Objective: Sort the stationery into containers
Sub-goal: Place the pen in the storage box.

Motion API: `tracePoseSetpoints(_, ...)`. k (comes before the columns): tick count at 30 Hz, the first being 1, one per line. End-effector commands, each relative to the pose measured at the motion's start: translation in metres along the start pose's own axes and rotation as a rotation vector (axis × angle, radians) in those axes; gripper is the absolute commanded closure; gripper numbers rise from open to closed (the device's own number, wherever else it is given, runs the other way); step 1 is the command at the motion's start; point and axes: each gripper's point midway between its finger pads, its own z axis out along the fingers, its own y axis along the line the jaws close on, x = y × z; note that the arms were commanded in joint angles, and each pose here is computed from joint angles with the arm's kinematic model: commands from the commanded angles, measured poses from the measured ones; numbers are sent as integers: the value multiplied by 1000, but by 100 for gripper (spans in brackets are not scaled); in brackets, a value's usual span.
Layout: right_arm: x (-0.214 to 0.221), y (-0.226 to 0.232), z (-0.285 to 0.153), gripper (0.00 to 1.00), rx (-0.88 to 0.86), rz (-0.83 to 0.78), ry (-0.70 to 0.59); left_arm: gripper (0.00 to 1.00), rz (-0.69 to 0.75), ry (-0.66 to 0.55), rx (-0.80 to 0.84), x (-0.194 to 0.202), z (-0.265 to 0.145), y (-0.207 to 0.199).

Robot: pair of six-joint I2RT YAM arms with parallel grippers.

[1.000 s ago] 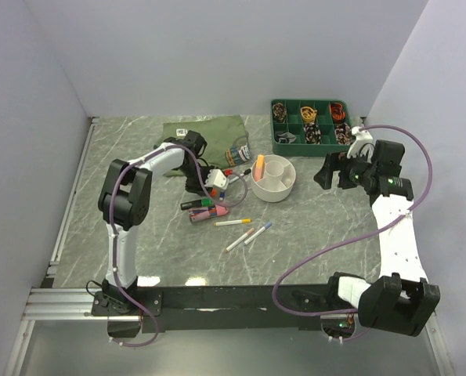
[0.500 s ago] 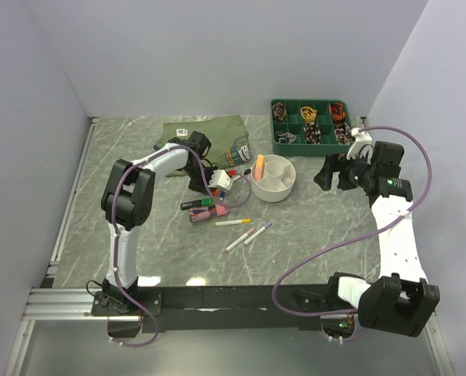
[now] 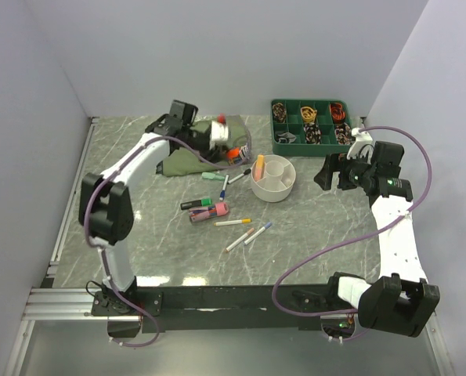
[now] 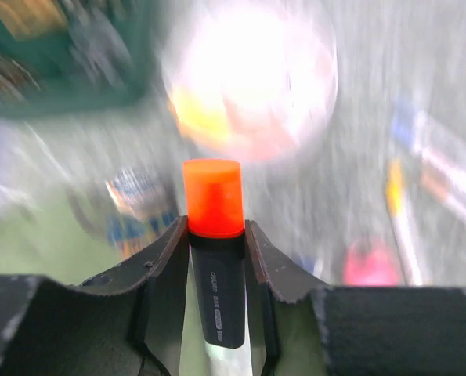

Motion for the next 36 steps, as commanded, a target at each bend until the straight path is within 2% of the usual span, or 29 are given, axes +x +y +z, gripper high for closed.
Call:
tracePoseSetpoints(1, -24, 3, -4, 0, -3, -28, -57, 99, -28, -514, -20, -140, -6, 14)
tracePoseSetpoints(2, -27, 3, -5, 0, -3, -37, -56, 99, -44, -563, -32, -149, -6, 18)
tracePoseSetpoints(3, -27, 4, -6, 0, -3, -36, -52, 99, -206, -594, 13, -149, 4, 17)
tracePoseSetpoints(4, -31, 4, -8, 0, -1, -46, -59, 99, -154, -663, 2, -164, 1, 23)
tracePoseSetpoints(5, -33, 4, -9, 0, 1, -49, -61, 99, -192, -686, 15, -166, 4, 25)
tracePoseSetpoints(6, -33, 3, -9, 0, 4, -46, -57, 99, -307, -708, 34, -162, 14, 31)
tracePoseSetpoints(7, -34, 4, -10, 0, 1, -49, -59, 99, -263, -763, 29, -171, 10, 33)
tracePoseSetpoints(9, -33, 5, -11, 0, -3, -45, -52, 99, -337, -784, 35, -167, 25, 35)
tracePoseSetpoints(11, -32, 6, -12, 0, -7, -44, -48, 99, -339, -798, 44, -167, 34, 31)
tracePoseSetpoints(15, -28, 9, -14, 0, -18, -46, -23, 99, -379, -795, 77, -158, 58, 17)
tracePoseSetpoints(22, -26, 7, -15, 0, -17, -71, 6, 99, -424, -769, 99, -136, 72, -1)
tracePoseSetpoints(36, -11, 7, -13, 0, -14, -39, 31, 99, -468, -722, 96, -90, 97, 7)
